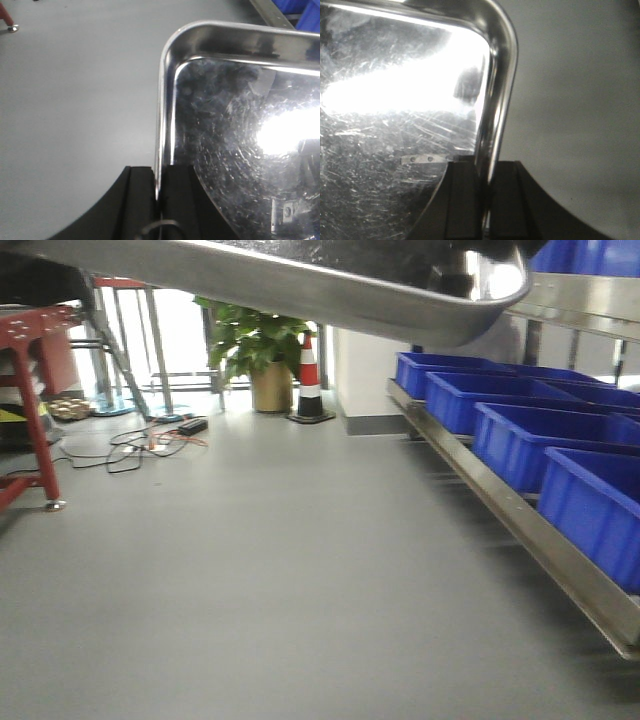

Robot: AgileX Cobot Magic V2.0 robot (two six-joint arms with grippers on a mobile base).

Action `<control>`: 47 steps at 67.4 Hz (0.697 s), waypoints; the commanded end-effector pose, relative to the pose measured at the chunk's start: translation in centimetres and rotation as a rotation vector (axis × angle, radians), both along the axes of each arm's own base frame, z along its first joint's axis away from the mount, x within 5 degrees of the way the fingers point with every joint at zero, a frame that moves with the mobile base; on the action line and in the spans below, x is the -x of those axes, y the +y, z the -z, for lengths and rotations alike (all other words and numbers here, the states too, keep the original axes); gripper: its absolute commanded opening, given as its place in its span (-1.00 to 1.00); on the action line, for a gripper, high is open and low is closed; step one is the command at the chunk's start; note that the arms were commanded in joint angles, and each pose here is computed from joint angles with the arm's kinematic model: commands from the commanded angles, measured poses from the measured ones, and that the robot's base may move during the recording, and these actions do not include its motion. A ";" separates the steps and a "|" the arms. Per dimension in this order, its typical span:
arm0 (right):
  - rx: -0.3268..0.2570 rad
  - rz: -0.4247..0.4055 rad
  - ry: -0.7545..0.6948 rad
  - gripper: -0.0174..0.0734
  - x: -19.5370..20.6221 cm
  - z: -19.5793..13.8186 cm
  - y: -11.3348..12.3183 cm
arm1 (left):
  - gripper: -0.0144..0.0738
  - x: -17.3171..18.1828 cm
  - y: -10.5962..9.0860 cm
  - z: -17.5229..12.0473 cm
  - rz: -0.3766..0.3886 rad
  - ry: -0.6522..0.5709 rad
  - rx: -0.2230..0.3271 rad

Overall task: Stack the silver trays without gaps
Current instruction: 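Hold the tray in both grippers while the base turns away from the shelf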

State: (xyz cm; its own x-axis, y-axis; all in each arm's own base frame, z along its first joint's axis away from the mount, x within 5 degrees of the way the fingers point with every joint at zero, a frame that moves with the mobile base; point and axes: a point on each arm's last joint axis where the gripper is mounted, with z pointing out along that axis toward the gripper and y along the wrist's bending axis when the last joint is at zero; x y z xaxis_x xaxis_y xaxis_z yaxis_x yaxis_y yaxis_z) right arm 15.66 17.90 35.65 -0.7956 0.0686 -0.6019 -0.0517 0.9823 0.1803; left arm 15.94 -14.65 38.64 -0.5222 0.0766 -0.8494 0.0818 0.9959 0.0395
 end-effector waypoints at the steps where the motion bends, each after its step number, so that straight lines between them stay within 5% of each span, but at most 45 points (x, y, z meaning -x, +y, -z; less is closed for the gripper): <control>1: 0.032 -0.013 -0.015 -0.67 0.1 -0.2 -0.3 | -0.71 -0.1 0.4 -0.7 -0.009 -0.062 -0.023; 47: 0.028 -0.015 -0.017 -0.67 0.1 -0.2 -0.3 | -0.71 -0.1 0.4 -0.7 -0.009 -0.062 -0.023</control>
State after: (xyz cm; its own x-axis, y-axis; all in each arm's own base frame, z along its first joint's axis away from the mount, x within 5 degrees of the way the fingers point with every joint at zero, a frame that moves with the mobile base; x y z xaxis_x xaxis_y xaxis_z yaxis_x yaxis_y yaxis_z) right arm 15.66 17.92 35.65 -0.7951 0.0688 -0.6025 -0.0527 0.9820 0.1816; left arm 15.94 -14.65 38.64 -0.5222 0.0766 -0.8494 0.0818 0.9959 0.0395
